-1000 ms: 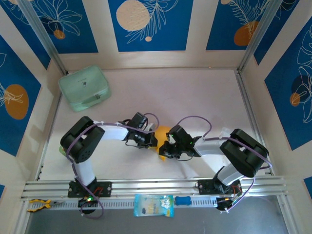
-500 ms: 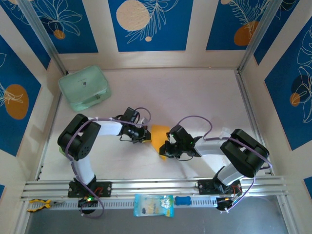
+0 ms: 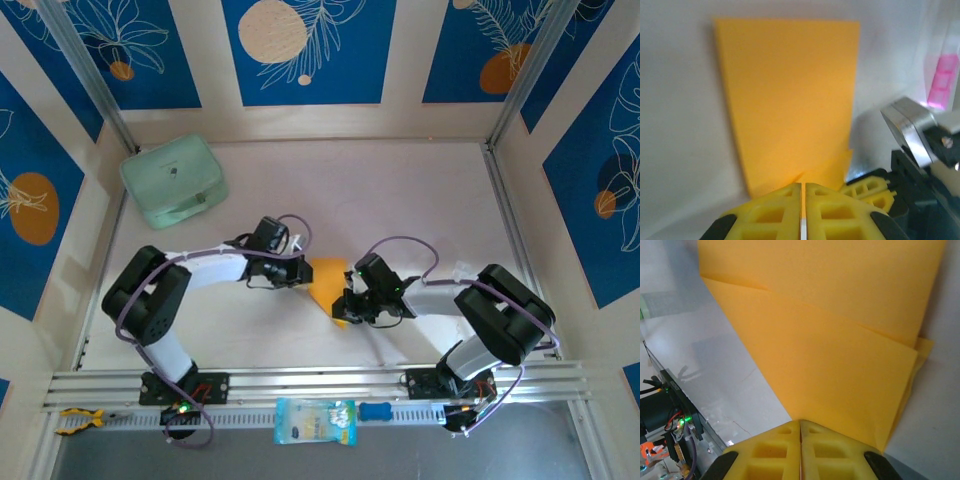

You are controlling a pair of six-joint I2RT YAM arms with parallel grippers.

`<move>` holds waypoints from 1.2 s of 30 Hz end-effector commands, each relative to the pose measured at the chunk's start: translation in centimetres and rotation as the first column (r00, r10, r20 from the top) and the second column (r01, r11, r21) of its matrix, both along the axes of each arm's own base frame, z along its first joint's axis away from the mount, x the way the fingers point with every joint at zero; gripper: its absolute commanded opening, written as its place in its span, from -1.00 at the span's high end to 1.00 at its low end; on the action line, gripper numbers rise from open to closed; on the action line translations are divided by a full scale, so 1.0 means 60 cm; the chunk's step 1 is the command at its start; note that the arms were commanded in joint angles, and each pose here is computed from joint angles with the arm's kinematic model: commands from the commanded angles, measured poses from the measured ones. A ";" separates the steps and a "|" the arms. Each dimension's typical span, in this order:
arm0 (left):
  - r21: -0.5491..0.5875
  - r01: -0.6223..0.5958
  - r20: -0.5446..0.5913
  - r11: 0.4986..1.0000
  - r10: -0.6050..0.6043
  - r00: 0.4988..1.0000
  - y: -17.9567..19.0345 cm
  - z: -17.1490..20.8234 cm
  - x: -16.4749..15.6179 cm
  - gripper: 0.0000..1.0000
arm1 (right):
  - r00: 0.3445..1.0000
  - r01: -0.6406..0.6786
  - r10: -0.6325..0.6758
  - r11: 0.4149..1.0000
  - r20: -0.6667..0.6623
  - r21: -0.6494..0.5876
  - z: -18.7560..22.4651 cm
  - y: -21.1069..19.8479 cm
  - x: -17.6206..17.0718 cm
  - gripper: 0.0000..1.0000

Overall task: Fold a paper plane with a square sheet of paper (pick it up from the middle)
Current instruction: Third fold the triangle at the center of the table.

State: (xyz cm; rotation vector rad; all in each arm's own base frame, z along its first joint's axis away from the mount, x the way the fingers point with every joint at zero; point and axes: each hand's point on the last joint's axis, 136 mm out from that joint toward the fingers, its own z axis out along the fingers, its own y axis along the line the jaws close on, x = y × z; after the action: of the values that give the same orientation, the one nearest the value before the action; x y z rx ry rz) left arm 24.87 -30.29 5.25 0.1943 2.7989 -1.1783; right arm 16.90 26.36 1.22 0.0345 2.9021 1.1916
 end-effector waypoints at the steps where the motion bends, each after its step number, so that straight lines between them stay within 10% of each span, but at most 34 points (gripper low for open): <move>1: -0.033 0.072 -0.011 0.997 -0.072 0.997 -0.038 -0.003 -0.024 0.80 | 0.998 -0.012 0.007 0.997 -0.067 -0.071 -0.025 -0.031 -0.028 0.83; 19: 0.149 0.072 -0.121 0.986 -0.054 0.991 -0.005 -0.093 -0.046 0.93 | 0.999 -0.026 0.024 0.999 0.042 0.036 0.047 0.006 0.009 0.77; 36: 0.148 0.053 -0.126 0.988 -0.035 0.991 0.001 -0.097 -0.042 0.94 | 0.997 -0.029 0.023 0.997 -0.077 -0.076 -0.024 -0.024 -0.048 0.72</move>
State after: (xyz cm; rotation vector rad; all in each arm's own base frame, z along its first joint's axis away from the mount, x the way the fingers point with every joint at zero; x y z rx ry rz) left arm 22.52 -32.32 1.85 0.2727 2.9224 -1.1604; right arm 16.71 27.01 1.43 -0.0155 2.9107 1.1858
